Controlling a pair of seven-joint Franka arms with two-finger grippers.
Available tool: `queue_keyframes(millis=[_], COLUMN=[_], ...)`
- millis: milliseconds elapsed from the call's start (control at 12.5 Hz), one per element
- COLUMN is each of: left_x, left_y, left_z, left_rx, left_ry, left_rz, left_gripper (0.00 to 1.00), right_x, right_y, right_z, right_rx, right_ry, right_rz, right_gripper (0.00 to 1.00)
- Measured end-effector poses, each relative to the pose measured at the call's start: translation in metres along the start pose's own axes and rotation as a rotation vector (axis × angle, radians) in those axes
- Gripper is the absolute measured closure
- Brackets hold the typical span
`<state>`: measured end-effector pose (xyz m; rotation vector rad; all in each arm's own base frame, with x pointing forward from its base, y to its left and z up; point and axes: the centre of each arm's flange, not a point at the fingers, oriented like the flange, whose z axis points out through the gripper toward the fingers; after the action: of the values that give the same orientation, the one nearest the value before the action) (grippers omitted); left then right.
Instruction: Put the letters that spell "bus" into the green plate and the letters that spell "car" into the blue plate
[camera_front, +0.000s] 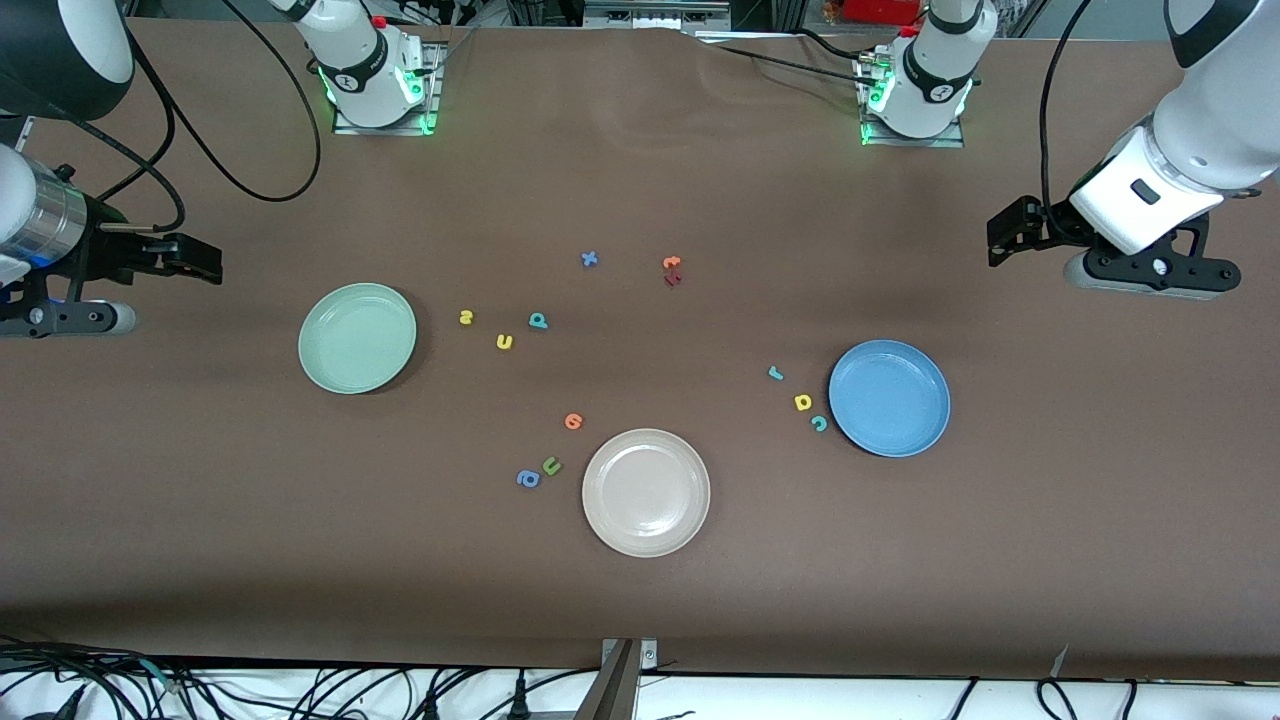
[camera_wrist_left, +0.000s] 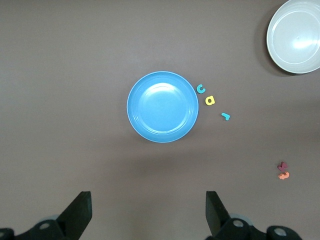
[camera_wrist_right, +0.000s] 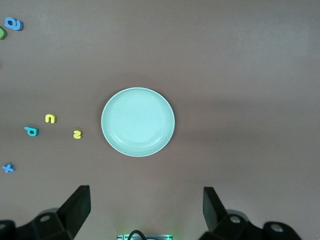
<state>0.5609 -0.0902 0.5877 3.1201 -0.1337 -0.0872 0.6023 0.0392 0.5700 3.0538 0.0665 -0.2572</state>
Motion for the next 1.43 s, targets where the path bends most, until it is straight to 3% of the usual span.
queue_keyframes(millis=[1116, 1435], left_x=[0.001, 0.008], left_y=[0.004, 0.004], left_z=[0.004, 0.020], left_rx=[0.000, -0.002], left_ry=[-0.012, -0.044], left_rz=[0.007, 0.009], left_gripper=[0.00, 0.00], right_x=[0.000, 0.002], right_y=[0.004, 0.003], right_z=[0.002, 0.001], right_rx=[-0.005, -0.005], right_ry=[-0.002, 0.011], right_rz=[0.006, 0.006], right_gripper=[0.00, 0.00])
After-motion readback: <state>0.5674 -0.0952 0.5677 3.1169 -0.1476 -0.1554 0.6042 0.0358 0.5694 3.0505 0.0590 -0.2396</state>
